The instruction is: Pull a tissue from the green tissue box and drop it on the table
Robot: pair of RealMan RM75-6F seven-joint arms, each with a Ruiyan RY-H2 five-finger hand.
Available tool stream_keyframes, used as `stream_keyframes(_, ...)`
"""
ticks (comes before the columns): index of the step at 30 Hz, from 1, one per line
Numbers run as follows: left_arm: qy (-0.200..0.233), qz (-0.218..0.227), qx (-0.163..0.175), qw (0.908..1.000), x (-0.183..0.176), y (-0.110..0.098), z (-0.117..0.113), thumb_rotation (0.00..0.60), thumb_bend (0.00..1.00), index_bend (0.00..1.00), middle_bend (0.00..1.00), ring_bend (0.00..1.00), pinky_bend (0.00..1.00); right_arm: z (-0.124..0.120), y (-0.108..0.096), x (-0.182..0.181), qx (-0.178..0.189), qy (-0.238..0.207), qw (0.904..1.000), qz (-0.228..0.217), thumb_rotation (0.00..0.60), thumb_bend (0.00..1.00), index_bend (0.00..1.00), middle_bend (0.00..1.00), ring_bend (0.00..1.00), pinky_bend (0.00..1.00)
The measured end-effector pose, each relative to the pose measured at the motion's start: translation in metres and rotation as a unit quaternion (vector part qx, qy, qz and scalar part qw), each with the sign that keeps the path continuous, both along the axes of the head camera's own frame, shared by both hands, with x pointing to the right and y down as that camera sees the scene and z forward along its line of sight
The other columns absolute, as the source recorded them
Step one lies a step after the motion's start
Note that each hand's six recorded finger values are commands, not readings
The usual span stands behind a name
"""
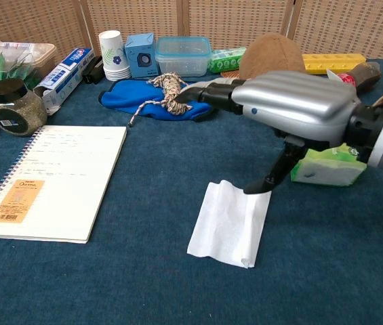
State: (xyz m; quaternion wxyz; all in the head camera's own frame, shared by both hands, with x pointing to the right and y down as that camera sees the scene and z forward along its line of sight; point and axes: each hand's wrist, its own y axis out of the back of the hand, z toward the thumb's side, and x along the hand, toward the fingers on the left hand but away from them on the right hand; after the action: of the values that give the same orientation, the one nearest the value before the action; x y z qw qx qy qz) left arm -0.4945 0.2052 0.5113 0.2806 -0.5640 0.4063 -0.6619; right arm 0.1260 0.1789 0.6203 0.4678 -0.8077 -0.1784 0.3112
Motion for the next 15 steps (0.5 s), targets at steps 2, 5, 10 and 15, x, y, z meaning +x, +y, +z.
stream_keyframes(2,0.001,0.0,0.001,1.0,0.0,0.0,0.0,0.6,0.13,0.0,0.0,0.0,0.0,-0.004,-0.006,0.009,0.016,0.003,0.9999,0.004,0.6,0.0,0.0,0.0,0.0,0.21)
stream_keyframes(5,0.002,0.002,0.003,1.0,0.001,0.0,-0.002,0.6,0.13,0.0,0.0,0.0,0.0,-0.01,-0.017,0.03,0.043,0.01,0.9988,0.023,0.6,0.0,0.0,0.0,0.0,0.21)
stream_keyframes(10,0.004,0.004,0.001,1.0,0.002,0.002,-0.002,0.6,0.13,0.0,0.0,0.0,0.0,-0.017,-0.028,0.077,0.066,0.002,0.9941,0.086,0.6,0.0,0.0,0.0,0.0,0.21)
stream_keyframes(15,0.005,0.009,-0.002,0.9999,0.005,0.004,-0.001,0.6,0.13,0.0,0.0,0.0,0.0,-0.029,-0.027,0.143,0.09,-0.009,0.9809,0.172,0.6,0.0,0.0,0.0,0.0,0.18)
